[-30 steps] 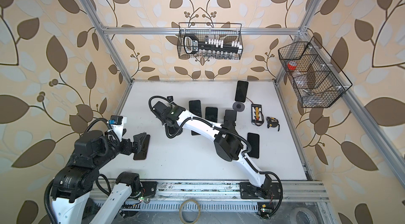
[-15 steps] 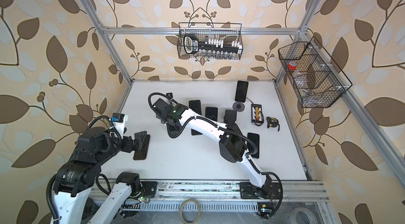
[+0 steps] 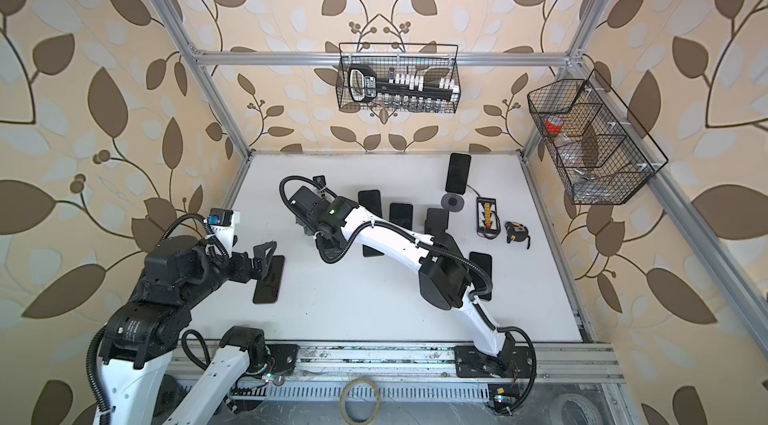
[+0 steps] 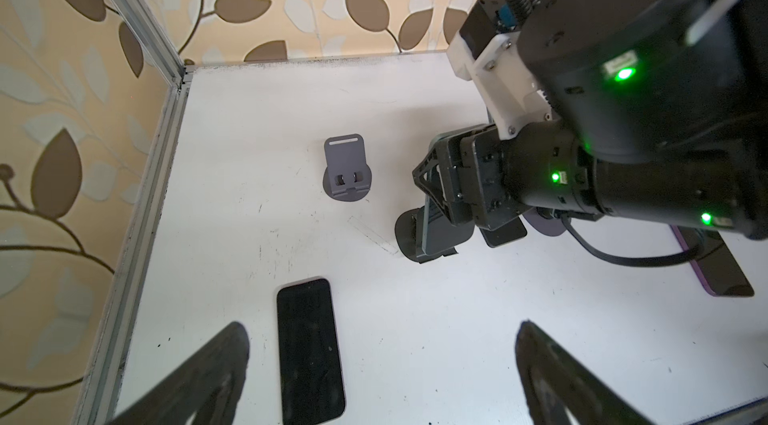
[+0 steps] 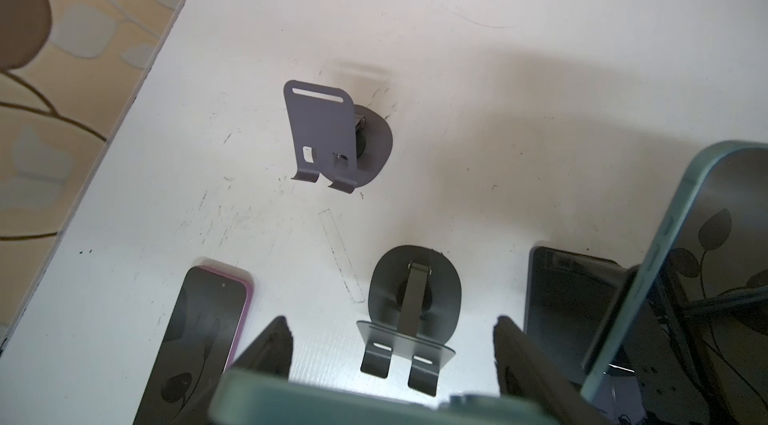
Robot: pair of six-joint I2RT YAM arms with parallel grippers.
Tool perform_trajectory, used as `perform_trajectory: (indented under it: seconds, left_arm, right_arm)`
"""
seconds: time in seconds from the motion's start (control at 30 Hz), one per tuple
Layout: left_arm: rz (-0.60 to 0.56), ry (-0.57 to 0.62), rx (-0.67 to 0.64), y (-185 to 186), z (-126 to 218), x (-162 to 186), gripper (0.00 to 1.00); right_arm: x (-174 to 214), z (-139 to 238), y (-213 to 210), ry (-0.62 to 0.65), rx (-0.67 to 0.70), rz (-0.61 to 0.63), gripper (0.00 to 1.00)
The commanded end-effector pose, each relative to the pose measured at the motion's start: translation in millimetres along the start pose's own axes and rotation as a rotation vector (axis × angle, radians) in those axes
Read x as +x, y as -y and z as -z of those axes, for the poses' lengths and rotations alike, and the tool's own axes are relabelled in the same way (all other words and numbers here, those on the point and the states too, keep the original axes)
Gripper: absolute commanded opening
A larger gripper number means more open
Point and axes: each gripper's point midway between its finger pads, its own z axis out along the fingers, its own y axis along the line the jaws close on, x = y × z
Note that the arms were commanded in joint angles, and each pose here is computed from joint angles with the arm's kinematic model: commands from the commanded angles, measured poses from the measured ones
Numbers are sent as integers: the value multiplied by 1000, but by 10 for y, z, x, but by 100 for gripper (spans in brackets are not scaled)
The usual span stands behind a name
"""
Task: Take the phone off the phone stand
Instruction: 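Close the right gripper on the green-edged phone and lift it off the stand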
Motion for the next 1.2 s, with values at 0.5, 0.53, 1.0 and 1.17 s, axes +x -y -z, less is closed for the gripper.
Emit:
perform_trajectory:
  seconds: [0.5,0.53,1.0,1.17]
  left_arm:
    - [48,44,-50,-57,222,-139,99]
    - [48,39,-47,-50,231,-132,99]
    - [42,17,-34,-30,226,-56,99]
    - [57,15,-27,-19,221,-23,99]
  right_arm:
    - [55,625,38,-8,-140,-48,65]
    - [94,641,36,-15,-142,-48,64]
    - [477,801,109,-78,-140,-65,64]
    - [552,809,164,-98,-133,-74,64]
